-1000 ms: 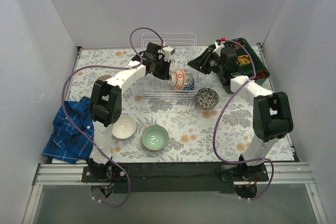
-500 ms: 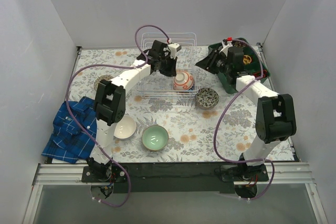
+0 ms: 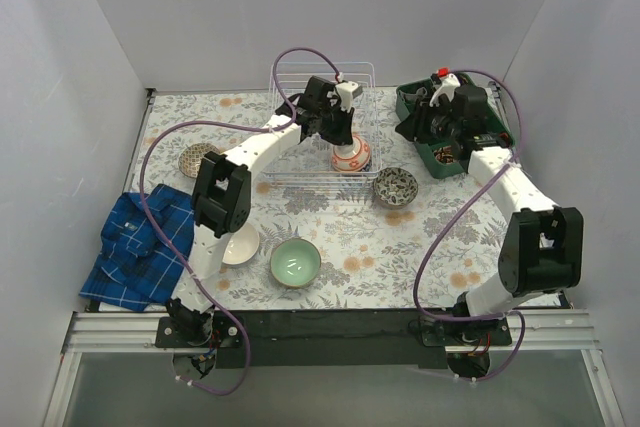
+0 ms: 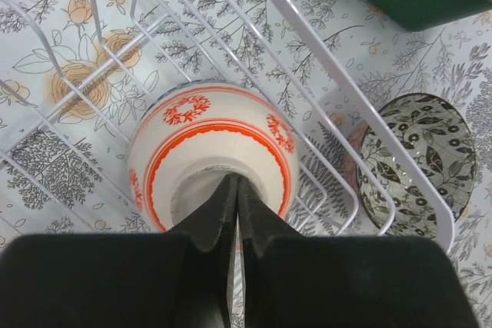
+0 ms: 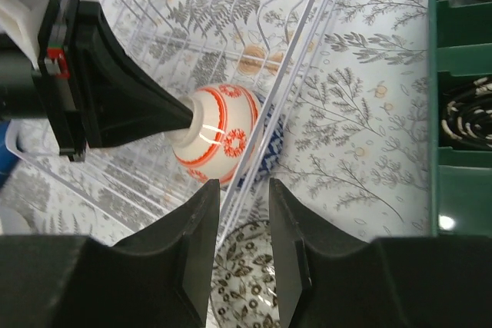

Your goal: Load the bowls into the dish rack

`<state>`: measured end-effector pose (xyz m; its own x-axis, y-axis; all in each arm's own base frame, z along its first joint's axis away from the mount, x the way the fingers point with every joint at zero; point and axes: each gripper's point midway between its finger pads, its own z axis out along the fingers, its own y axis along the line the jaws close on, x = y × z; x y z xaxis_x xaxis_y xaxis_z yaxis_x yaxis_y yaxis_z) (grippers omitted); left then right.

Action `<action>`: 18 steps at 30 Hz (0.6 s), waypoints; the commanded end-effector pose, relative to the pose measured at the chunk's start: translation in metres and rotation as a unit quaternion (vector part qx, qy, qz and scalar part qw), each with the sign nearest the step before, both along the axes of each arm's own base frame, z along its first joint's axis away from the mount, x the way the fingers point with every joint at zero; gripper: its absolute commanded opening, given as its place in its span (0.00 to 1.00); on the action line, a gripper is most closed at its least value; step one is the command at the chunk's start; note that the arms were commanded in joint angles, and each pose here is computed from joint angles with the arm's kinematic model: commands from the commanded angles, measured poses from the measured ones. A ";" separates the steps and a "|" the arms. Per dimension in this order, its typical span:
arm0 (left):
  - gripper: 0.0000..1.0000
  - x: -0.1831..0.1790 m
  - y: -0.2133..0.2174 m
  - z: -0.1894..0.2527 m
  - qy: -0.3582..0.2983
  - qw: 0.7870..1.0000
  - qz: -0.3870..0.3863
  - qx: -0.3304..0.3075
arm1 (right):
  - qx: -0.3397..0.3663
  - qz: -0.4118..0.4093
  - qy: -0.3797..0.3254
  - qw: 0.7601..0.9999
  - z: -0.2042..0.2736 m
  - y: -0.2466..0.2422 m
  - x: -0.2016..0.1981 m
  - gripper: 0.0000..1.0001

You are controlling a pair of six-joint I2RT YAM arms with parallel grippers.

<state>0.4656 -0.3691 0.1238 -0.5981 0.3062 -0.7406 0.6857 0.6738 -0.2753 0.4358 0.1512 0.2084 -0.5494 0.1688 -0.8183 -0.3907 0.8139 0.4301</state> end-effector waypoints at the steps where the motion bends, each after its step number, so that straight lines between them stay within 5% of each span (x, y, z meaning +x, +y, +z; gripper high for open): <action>1: 0.00 0.002 -0.017 0.024 -0.021 0.999 -0.010 -0.024 | -0.097 0.046 -0.049 0.993 0.013 -0.017 -0.019 0.40; 6: 0.00 0.008 -0.015 0.034 -0.040 0.999 0.005 -0.020 | -0.128 0.055 -0.047 0.989 0.005 -0.030 -0.033 0.40; 12: 0.01 0.013 -0.010 0.115 -0.115 0.992 0.020 -0.051 | -0.182 0.144 -0.072 0.970 -0.006 -0.028 -0.060 0.41; 14: 0.20 0.014 0.010 0.145 -0.150 0.986 0.053 -0.043 | -0.199 0.209 -0.102 0.952 -0.002 -0.020 -0.077 0.41; 15: 0.47 0.013 0.018 0.154 -0.160 0.984 0.063 -0.038 | -0.199 0.237 -0.116 0.944 0.001 -0.016 -0.084 0.41; 16: 0.60 0.015 0.031 0.160 -0.169 0.982 0.081 -0.030 | -0.185 0.275 -0.132 0.934 0.006 -0.006 -0.096 0.42; 18: 0.73 0.011 0.072 0.176 -0.190 0.974 0.121 -0.008 | -0.204 0.337 -0.162 0.905 0.014 0.009 -0.117 0.45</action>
<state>0.4833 -0.3614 0.1851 -0.4985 0.2576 -0.8277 0.6582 0.7339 -0.1680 0.3633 0.1313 0.1954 -0.3954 -0.3370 -0.8545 -0.7226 0.6884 0.0629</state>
